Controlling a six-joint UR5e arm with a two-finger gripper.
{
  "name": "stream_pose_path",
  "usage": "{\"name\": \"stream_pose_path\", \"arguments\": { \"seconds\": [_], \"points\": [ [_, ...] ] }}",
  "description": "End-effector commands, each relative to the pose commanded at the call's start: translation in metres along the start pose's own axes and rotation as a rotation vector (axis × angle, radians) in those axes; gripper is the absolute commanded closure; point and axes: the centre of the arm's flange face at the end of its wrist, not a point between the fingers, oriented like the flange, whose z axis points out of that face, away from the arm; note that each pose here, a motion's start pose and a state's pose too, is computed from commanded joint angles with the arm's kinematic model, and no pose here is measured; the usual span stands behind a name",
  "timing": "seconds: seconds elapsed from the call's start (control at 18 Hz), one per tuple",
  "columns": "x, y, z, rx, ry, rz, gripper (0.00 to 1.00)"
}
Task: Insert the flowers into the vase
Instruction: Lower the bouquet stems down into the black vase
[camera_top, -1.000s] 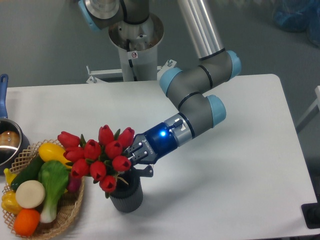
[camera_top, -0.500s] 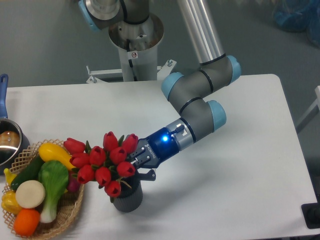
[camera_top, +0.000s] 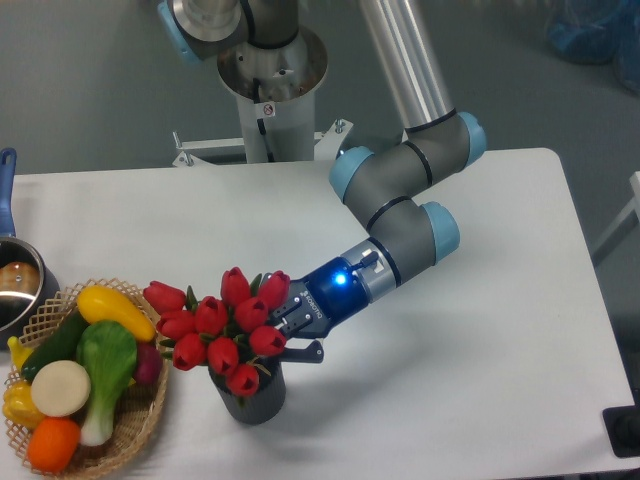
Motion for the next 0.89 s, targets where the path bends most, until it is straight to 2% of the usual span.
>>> {"name": "stream_pose_path", "arguments": {
  "seconds": [0.61, 0.78, 0.89],
  "points": [
    [-0.0007, 0.0069, -0.0007, 0.000, -0.001, 0.017, 0.75],
    [-0.0008, 0.0063, 0.0002, 0.000, 0.000, 0.017, 0.67],
    [-0.0006, 0.0060, -0.0007, 0.000, -0.001, 0.018, 0.66]
  ]
}}
